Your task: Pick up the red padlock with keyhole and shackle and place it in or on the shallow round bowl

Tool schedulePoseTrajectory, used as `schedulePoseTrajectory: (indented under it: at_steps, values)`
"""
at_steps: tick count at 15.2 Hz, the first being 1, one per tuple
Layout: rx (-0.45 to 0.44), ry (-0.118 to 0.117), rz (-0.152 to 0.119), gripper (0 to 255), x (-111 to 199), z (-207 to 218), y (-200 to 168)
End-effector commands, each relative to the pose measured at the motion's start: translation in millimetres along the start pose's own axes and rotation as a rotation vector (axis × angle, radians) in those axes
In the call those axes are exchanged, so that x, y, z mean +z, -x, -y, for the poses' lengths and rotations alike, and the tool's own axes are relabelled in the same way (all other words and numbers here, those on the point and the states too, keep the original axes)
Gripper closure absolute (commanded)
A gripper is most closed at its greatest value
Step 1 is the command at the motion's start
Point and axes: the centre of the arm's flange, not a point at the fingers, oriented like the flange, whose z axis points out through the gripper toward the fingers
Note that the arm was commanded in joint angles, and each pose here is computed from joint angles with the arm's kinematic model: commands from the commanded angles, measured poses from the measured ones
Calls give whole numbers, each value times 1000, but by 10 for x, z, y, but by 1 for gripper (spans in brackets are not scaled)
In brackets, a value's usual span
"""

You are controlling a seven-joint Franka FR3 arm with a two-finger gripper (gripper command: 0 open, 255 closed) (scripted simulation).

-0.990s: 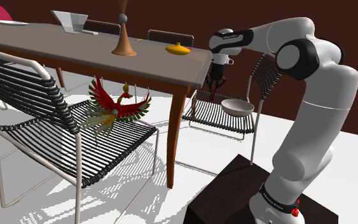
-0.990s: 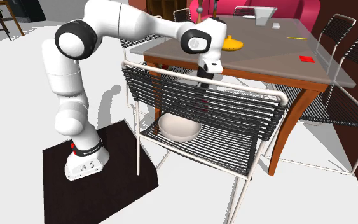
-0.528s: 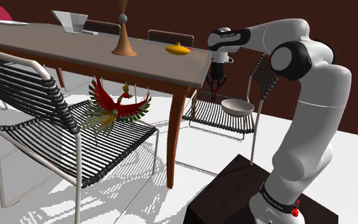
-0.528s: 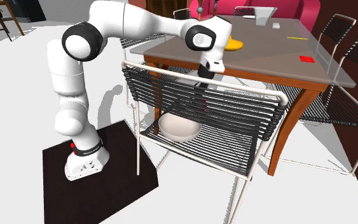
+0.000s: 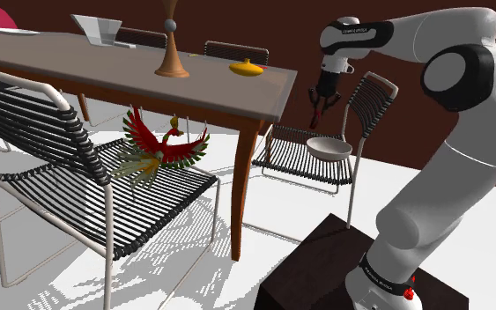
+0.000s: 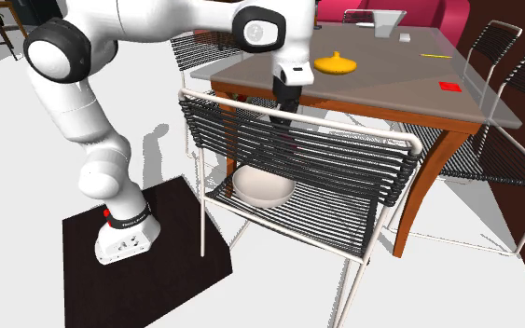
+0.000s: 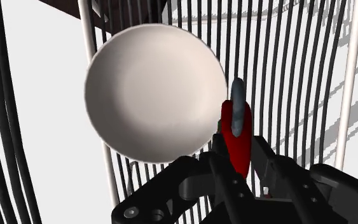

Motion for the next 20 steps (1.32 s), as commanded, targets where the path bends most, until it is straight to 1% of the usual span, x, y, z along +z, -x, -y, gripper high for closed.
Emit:
schedulePoseTrajectory:
  at_steps: [1, 4, 5, 6, 8, 11, 16, 17, 20]
  values:
    - [-2, -5, -4, 255, -60, -270, 40]
    - [-2, -5, -4, 255, -105, -662, 71]
    - [-1, -5, -5, 255, -99, -516, 53]
    - [-1, -5, -5, 0, -99, -516, 53]
    - [46, 115, -94, 0, 159, -228, 226]
    - [115, 294, -229, 0, 632, 152, 413]
    - [231, 592, -453, 0, 1582, 593, 517]
    - [234, 600, -458, 0, 1606, 600, 516]
    - [234, 600, -458, 0, 1722, 506, 462]
